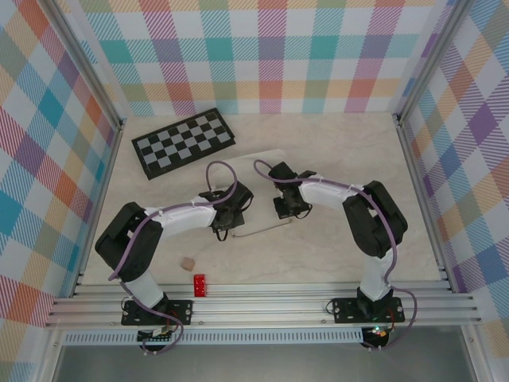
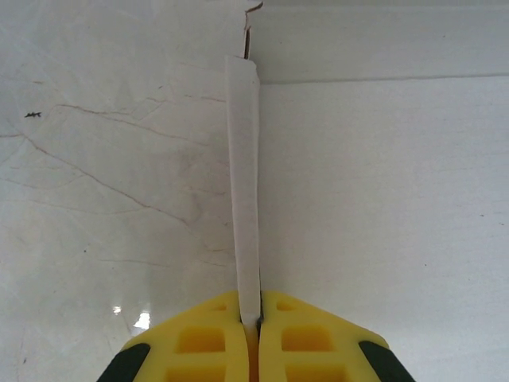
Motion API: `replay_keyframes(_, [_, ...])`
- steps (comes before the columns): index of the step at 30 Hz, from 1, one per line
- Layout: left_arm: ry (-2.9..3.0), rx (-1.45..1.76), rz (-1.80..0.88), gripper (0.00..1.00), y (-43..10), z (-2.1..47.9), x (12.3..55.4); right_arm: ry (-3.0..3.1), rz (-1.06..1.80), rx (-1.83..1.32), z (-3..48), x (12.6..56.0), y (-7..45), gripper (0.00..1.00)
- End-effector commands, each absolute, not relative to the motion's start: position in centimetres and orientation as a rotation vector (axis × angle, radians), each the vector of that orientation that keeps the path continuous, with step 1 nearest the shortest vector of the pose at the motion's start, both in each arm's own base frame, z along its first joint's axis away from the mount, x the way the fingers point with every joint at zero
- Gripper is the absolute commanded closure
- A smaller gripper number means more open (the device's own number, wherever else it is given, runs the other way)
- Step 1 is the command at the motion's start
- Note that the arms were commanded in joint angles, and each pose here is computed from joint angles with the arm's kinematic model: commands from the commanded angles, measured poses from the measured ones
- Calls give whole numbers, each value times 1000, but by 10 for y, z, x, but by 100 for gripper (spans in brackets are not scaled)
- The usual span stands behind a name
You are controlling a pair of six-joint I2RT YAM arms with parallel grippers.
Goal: Fold the paper box
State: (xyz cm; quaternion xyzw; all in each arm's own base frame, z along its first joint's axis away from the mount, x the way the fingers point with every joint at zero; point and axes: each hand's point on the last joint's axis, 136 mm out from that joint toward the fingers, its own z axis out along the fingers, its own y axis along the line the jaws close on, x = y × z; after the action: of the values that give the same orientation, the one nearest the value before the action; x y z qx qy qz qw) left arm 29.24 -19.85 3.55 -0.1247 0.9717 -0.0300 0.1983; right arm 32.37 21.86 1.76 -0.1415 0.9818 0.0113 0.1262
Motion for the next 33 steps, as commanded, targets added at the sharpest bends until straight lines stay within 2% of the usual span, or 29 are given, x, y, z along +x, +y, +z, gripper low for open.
replay_keyframes(1, [2757, -291, 35, 98, -186, 30, 283, 2909, -242, -415, -14, 318, 178, 92])
replay_keyframes(2, [2759, -287, 35, 98, -186, 30, 283, 2914, -164, -421, -14, 316, 187, 89])
replay_keyframes(4, [2764, -279, 47, 98, -185, 29, 282, 2891, 57, -398, -3, 316, 209, 74])
replay_keyframes(7, [2768, -273, 63, 99, -183, 27, 281, 2843, 269, -341, 24, 323, 227, 67])
replay_keyframes(12, [2776, -269, 46, 99, -186, 26, 281, 2762, 281, -345, 51, 348, 233, 66])
replay_keyframes(20, [2783, -257, 46, 99, -187, 27, 281, 2741, 182, -389, 42, 375, 238, 67])
replay_keyframes(29, [2789, -253, 36, 99, -191, 25, 282, 2792, 137, -398, 26, 378, 237, 68])
replay_keyframes(33, [2793, -254, 28, 100, -194, 24, 284, 2791, 93, -379, 21, 380, 233, 75])
